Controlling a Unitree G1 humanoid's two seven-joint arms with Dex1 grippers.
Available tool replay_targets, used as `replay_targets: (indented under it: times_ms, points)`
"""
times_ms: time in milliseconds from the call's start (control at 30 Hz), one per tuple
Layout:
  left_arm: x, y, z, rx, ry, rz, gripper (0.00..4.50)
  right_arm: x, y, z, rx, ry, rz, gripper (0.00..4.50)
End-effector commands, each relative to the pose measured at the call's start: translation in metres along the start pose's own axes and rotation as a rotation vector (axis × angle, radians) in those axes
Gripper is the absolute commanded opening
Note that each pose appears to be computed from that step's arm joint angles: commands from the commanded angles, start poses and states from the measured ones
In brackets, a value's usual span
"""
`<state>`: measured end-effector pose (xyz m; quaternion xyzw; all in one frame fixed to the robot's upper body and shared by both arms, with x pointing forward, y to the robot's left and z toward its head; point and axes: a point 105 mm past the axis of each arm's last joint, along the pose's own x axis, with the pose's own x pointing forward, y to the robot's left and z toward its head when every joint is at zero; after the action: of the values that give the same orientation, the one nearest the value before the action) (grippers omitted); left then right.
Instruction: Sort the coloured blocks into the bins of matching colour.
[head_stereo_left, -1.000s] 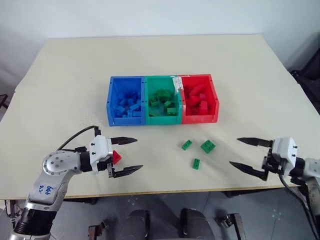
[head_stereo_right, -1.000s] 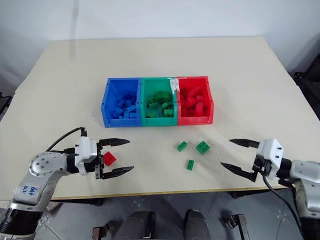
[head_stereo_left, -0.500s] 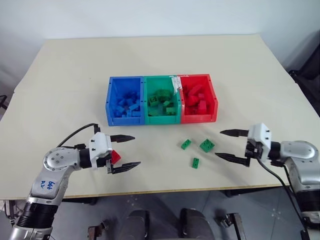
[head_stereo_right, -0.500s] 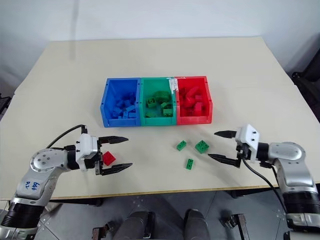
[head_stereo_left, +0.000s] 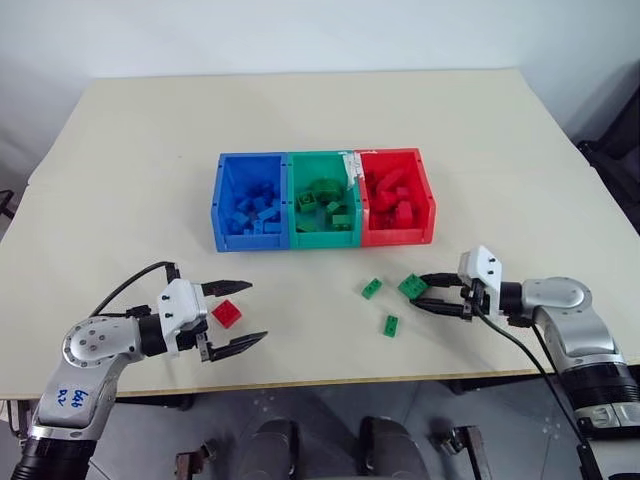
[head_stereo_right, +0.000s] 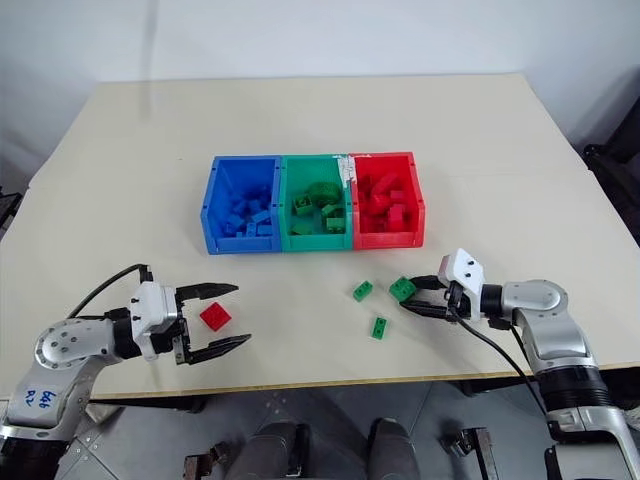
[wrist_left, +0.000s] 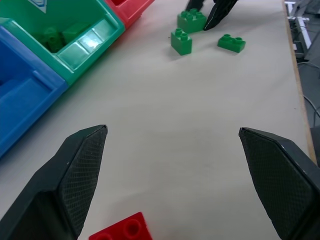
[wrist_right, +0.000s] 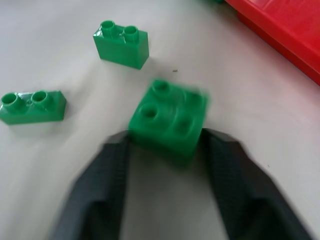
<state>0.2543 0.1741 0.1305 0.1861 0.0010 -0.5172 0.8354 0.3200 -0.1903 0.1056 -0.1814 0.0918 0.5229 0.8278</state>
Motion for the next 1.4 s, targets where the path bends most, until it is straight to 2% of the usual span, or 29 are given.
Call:
replay_targets:
  times_ms: [33, 167, 333, 433, 600, 767, 933, 1033, 1067, 1200, 1300, 1400]
  points:
    - [0.0, 0.001, 0.01, 0.035, -0.026, 0.007, 4.5, 0.004, 0.001, 0.011, -0.024, -0.039, 0.003, 1.39]
    - [-0.005, 0.003, 0.008, 0.031, -0.019, 0.038, 4.5, 0.004, 0.0, 0.032, -0.028, -0.119, 0.003, 1.39]
    - [-0.022, 0.009, 0.005, 0.002, -0.033, 0.144, 4.5, 0.011, -0.004, 0.089, -0.005, -0.286, -0.011, 1.39]
    - [-0.034, 0.011, 0.002, -0.025, -0.048, 0.215, 4.5, 0.026, -0.012, 0.121, 0.016, -0.358, -0.049, 1.39]
    - [-0.053, 0.008, -0.005, -0.059, -0.039, 0.301, 4.5, 0.067, -0.031, 0.152, 0.022, -0.365, -0.154, 1.39]
    - [-0.057, 0.004, -0.005, -0.057, -0.034, 0.333, 4.5, 0.099, -0.052, 0.159, -0.007, -0.302, -0.25, 1.39]
    - [-0.052, 0.0, -0.002, -0.052, -0.045, 0.336, 4.5, 0.106, -0.055, 0.167, -0.02, -0.322, -0.25, 3.05]
    - [-0.048, -0.001, 0.0, -0.051, -0.053, 0.324, 4.5, 0.099, -0.054, 0.168, -0.035, -0.332, -0.238, 3.98]
    - [-0.046, -0.001, 0.001, -0.05, -0.057, 0.318, 4.5, 0.094, -0.052, 0.166, -0.034, -0.33, -0.219, 4.42]
    - [-0.034, 0.002, 0.006, -0.036, -0.079, 0.259, 4.5, 0.052, -0.042, 0.155, -0.068, -0.382, -0.181, 4.47]
    - [-0.019, 0.004, 0.011, -0.022, -0.094, 0.186, 4.5, 0.012, -0.025, 0.131, -0.121, -0.38, -0.127, 4.47]
    - [-0.007, 0.004, 0.013, -0.019, -0.096, 0.103, 4.5, -0.024, -0.007, 0.102, -0.19, -0.319, -0.076, 4.47]
